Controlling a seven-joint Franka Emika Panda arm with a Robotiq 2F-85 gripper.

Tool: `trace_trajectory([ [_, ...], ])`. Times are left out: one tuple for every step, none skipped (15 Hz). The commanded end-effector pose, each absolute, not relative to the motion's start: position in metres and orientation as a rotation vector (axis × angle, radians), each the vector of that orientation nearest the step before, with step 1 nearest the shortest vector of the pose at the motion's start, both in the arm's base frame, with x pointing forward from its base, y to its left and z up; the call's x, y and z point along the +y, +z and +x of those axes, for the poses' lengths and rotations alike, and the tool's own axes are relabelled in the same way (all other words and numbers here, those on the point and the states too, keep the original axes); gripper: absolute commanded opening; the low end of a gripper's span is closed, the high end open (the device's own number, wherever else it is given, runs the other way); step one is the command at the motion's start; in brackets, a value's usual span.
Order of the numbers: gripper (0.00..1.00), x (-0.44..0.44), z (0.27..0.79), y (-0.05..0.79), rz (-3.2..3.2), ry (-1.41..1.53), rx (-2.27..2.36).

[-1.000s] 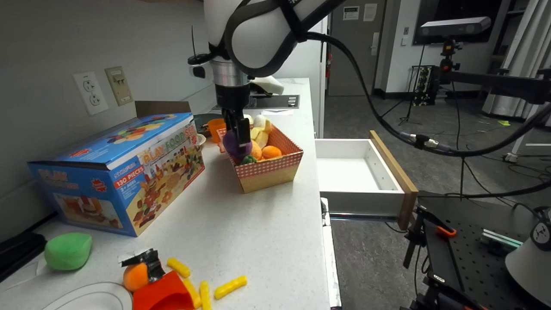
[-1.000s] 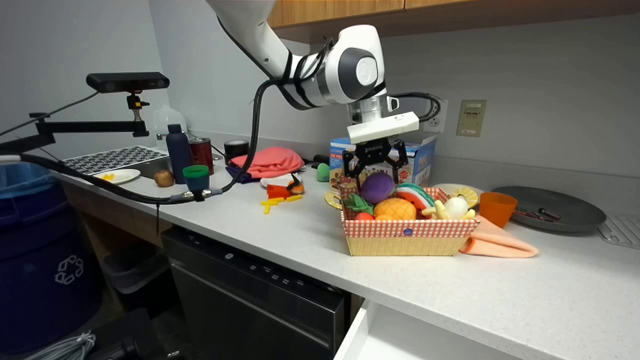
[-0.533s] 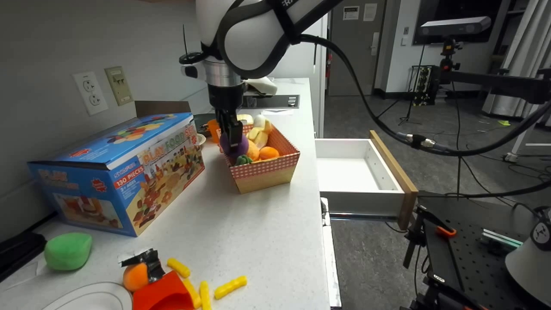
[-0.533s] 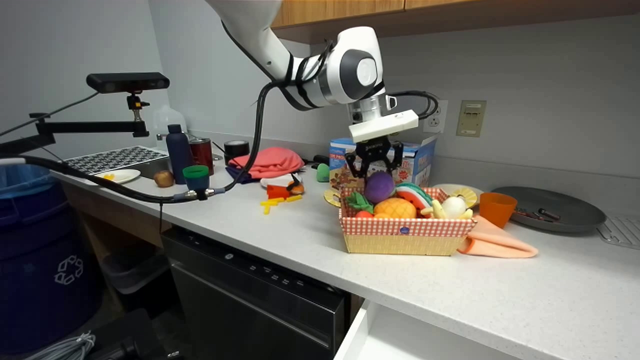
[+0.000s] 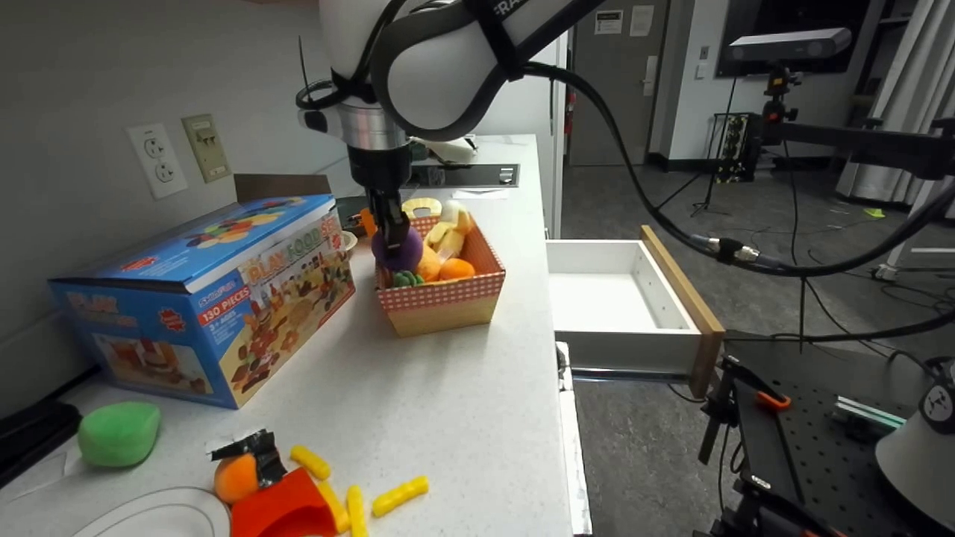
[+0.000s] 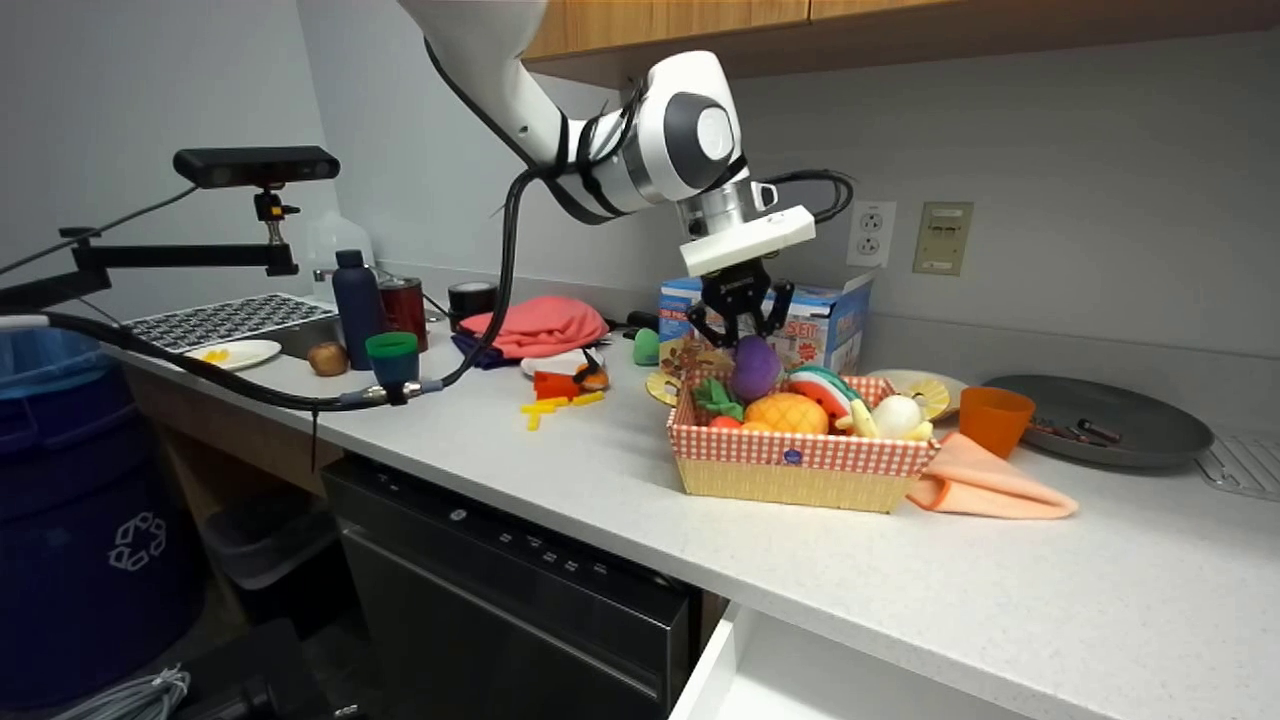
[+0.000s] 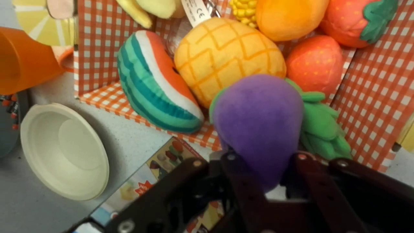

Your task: Put the purple plushie in the open drawer, then close the drawer

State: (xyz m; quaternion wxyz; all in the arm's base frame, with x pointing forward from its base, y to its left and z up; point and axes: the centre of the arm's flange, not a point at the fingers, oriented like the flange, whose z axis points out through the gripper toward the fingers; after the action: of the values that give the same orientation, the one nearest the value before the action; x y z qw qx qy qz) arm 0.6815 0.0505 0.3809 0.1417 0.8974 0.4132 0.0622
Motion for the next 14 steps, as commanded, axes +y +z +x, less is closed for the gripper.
trace_trajectory([
  [0.07, 0.006, 0.621, 0.427, 2.55, 0.154, 1.095],
  [0.07, -0.006, 0.609, 0.436, 2.552, 0.15, 1.069],
  [0.07, -0.018, 0.597, 0.448, 2.568, 0.149, 1.042],
  [0.07, -0.029, 0.583, 0.459, 2.593, 0.155, 1.009],
  [0.07, -0.042, 0.567, 0.469, 2.608, 0.161, 0.981],
  [0.07, -0.052, 0.552, 0.479, 2.633, 0.165, 0.95],
  [0.07, -0.063, 0.539, 0.484, 2.649, 0.165, 0.912],
  [0.07, -0.077, 0.526, 0.488, 2.68, 0.174, 0.867],
  [0.07, -0.089, 0.514, 0.491, 2.705, 0.183, 0.825],
  [0.07, -0.104, 0.502, 0.492, 2.734, 0.195, 0.777],
  [0.07, -0.118, 0.492, 0.491, 2.757, 0.201, 0.737],
  [0.07, -0.13, 0.485, 0.49, 2.776, 0.2, 0.699],
  [0.07, -0.14, 0.479, 0.489, 2.799, 0.205, 0.661],
  [0.07, -0.151, 0.475, 0.486, 2.817, 0.207, 0.622],
])
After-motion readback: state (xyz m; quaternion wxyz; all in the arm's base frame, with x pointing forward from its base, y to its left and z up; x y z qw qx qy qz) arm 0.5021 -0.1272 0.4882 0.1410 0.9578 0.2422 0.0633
